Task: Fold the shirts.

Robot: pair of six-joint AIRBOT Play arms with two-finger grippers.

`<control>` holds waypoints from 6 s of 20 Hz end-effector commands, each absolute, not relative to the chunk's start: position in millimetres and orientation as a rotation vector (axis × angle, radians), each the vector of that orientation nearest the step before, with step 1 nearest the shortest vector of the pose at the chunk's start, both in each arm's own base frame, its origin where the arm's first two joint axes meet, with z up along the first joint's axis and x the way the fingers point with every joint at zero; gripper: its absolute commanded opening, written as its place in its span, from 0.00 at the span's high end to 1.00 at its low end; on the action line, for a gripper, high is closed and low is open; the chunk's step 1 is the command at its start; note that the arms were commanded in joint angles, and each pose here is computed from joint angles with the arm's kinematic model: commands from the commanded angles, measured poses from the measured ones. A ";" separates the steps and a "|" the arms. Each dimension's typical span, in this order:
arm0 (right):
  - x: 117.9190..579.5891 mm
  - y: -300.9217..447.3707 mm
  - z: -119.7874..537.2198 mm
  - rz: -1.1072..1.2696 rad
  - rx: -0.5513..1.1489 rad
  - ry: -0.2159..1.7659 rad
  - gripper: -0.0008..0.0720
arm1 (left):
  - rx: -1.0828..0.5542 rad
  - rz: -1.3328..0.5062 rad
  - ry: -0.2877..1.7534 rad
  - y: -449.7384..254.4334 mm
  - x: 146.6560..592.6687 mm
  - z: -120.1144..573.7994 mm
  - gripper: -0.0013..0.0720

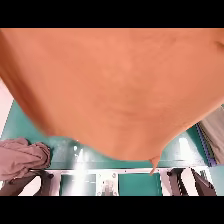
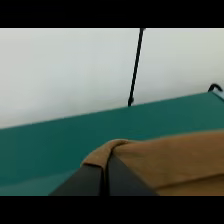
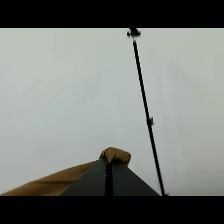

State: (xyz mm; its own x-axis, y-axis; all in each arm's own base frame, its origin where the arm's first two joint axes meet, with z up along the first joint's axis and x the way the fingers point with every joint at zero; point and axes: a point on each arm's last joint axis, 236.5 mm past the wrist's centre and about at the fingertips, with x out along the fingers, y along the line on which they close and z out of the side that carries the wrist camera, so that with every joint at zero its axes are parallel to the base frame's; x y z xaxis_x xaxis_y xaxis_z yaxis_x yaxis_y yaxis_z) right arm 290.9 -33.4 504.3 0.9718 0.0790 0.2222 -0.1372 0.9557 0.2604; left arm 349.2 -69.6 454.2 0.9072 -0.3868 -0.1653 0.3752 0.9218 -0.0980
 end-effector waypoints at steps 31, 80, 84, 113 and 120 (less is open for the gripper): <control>481.0 -51.9 -59.4 0.209 0.689 1.152 0.97 | -0.390 -0.451 1.338 -65.4 484.6 -43.2 0.95; 250.9 -16.3 -52.7 -0.056 0.965 1.123 0.56 | -0.940 0.006 0.988 -120.0 290.8 -72.4 0.18; 250.6 -15.9 -53.0 -0.056 0.966 1.124 0.56 | -1.016 0.018 1.034 -134.3 272.8 -86.8 0.18; 225.7 17.3 -86.6 -0.083 0.935 1.347 0.97 | -0.789 -0.082 1.150 -143.7 258.1 -77.8 0.96; 189.3 -1.0 -58.9 -0.174 0.770 1.384 0.97 | -0.446 0.038 1.303 -92.0 252.3 -36.3 0.95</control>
State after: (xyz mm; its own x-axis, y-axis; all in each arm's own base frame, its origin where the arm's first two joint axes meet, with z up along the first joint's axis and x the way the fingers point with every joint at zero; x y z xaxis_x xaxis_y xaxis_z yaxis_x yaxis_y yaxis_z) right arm 202.5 3.8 -71.6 0.2426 0.3571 -0.9020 0.5430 0.7205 0.4313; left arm 259.2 -115.0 -52.2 0.3406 -0.3194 -0.8843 -0.2845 0.8614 -0.4208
